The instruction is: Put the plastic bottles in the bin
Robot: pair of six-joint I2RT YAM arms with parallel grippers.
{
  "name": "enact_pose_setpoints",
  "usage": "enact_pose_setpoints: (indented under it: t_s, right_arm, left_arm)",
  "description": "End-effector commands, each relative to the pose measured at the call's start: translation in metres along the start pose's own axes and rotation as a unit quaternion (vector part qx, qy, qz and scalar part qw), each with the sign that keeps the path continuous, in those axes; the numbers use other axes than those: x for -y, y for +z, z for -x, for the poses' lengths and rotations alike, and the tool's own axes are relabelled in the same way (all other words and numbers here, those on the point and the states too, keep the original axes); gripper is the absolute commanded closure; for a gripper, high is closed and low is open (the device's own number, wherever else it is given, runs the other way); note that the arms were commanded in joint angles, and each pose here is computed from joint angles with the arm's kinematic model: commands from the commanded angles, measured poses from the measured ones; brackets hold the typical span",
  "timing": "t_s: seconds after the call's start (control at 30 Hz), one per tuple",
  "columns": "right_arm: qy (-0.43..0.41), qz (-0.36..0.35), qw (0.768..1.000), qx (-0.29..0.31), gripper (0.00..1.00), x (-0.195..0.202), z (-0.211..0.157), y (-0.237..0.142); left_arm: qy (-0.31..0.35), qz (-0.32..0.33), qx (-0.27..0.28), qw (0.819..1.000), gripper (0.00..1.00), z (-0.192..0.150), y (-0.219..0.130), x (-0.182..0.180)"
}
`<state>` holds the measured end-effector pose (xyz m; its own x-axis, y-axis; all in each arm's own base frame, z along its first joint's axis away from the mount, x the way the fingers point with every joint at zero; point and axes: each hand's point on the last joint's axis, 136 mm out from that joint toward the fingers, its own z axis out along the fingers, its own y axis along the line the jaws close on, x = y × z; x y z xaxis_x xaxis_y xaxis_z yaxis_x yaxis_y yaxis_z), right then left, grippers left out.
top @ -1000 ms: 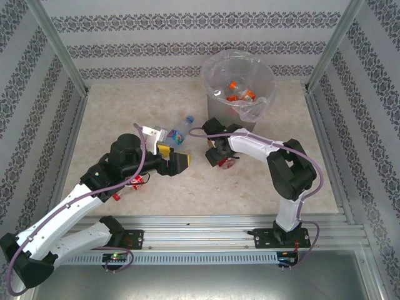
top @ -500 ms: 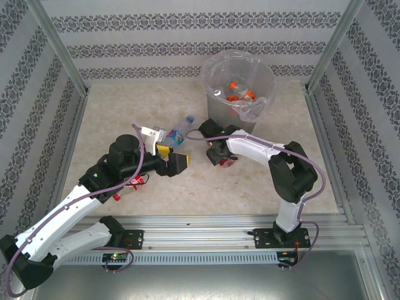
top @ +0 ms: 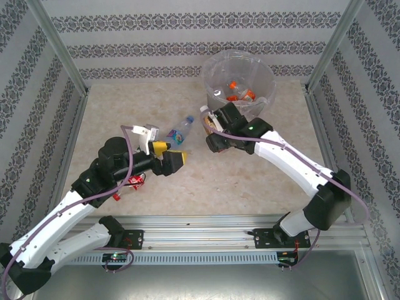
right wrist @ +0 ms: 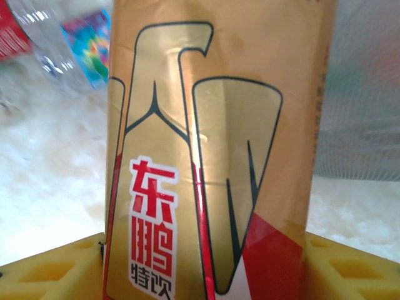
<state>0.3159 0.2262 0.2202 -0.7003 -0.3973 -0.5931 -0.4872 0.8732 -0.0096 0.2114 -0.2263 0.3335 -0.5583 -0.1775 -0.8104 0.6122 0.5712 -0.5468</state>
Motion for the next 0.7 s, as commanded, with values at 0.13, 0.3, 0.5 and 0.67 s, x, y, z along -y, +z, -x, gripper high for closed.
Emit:
enact_pose_setpoints:
  t_s: [0.13, 0.3, 0.5, 0.67]
  right_arm:
    - [0.019, 0.041, 0.995, 0.088, 0.35, -0.009, 0.057, -0.069]
    - [0.041, 0.030, 0.990, 0.132, 0.35, 0.015, 0.095, -0.092]
    - [0.073, 0.002, 0.984, 0.162, 0.35, 0.056, 0.133, -0.103]
    - [0.092, -0.034, 0.981, 0.170, 0.35, 0.094, 0.163, -0.094]
  left_arm:
    - [0.030, -0.039, 0.095, 0.994, 0.00, 0.056, -0.019, 0.036]
    - [0.037, -0.045, 0.096, 0.994, 0.00, 0.067, -0.019, 0.045]
    - [0.046, -0.030, 0.081, 0.995, 0.00, 0.070, -0.017, 0.045]
    - [0.056, -0.013, 0.063, 0.996, 0.00, 0.064, -0.012, 0.037]
